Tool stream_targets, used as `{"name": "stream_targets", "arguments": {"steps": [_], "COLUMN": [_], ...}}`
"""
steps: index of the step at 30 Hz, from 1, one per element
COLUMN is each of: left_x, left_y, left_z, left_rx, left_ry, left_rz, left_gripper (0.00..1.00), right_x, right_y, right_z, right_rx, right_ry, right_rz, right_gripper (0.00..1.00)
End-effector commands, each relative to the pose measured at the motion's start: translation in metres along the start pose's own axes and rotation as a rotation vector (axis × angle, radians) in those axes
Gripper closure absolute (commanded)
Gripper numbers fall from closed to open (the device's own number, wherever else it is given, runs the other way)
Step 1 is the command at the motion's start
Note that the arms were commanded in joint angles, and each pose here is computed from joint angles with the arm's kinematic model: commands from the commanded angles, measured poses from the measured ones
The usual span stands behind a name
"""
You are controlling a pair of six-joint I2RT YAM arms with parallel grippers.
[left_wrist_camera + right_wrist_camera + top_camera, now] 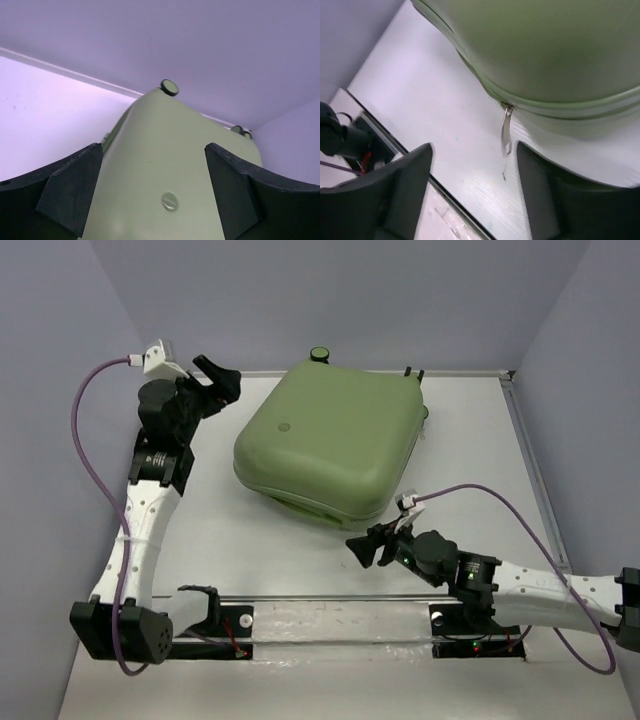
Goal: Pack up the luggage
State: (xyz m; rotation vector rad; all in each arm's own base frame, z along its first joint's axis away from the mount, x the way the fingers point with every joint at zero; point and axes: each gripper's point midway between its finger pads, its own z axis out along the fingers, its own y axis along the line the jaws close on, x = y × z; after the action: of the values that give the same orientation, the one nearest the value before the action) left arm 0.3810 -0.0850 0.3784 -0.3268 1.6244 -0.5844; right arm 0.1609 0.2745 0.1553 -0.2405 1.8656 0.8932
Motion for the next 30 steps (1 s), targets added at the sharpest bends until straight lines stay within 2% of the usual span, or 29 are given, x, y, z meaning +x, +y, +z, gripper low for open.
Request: {"name": "stream_targets", "arguments": {"steps": [1, 3, 4, 5, 8, 12, 14, 15, 21, 23, 24, 25, 28, 30], "left_x": [0.042, 0.055, 0.056, 0.058, 0.069, 0.096, 0.12, 0.132, 0.215, 0.247, 0.245, 0.27, 0.287, 0.298], "left_y": [0.052, 0.068, 0.084, 0.092, 0.112, 0.13, 0.141, 0.139, 0.111, 0.09, 0.074, 0.068, 0.056, 0.04], "left_z": [0.035, 0.05, 0.054, 0.057, 0.068, 0.084, 0.089, 0.093, 0.084, 0.066, 0.06, 0.041, 0.003, -0.021], "left_rx": [-0.052, -0.073, -0.103, -0.109, -0.135, -0.165, -0.18, -0.175, -0.162, -0.112, -0.061, -0.066, -0.039, -0.004], "left_ry": [0.172, 0.198, 0.201, 0.213, 0.239, 0.301, 0.338, 0.35, 0.478, 0.517, 0.492, 0.534, 0.539, 0.555], "left_rz": [-0.076, -0.101, -0.116, -0.137, -0.163, -0.205, -0.233, -0.249, -0.255, -0.297, -0.299, -0.299, -0.282, -0.27], "left_gripper": [0.06, 0.06, 0.07, 0.08, 0.11, 0.19, 0.25, 0.28, 0.31, 0.34, 0.35, 0.36, 0.36, 0.36], "right_x": [0.008, -0.001, -0.008, -0.021, -0.037, -0.078, -0.086, -0.104, -0.149, -0.158, -0.159, -0.162, -0.154, -0.16], "right_y": [-0.027, -0.055, -0.066, -0.089, -0.118, -0.16, -0.174, -0.185, -0.201, -0.198, -0.193, -0.192, -0.171, -0.158], "right_z": [-0.029, -0.032, -0.03, -0.026, -0.026, -0.024, -0.017, -0.013, 0.041, 0.074, 0.085, 0.102, 0.127, 0.134], "right_rx": [0.181, 0.313, 0.358, 0.448, 0.543, 0.655, 0.675, 0.669, 0.536, 0.463, 0.418, 0.379, 0.19, 0.116], "right_ry": [0.13, 0.109, 0.099, 0.072, 0.03, -0.069, -0.065, -0.108, -0.088, -0.023, 0.003, 0.029, 0.12, 0.131], "right_rz": [0.01, -0.013, -0.002, 0.031, 0.078, 0.128, 0.128, 0.155, 0.158, 0.112, 0.103, 0.072, 0.024, 0.004], "right_gripper": [0.14, 0.2, 0.28, 0.46, 0.77, 0.89, 0.91, 0.91, 0.82, 0.77, 0.76, 0.74, 0.68, 0.68]}}
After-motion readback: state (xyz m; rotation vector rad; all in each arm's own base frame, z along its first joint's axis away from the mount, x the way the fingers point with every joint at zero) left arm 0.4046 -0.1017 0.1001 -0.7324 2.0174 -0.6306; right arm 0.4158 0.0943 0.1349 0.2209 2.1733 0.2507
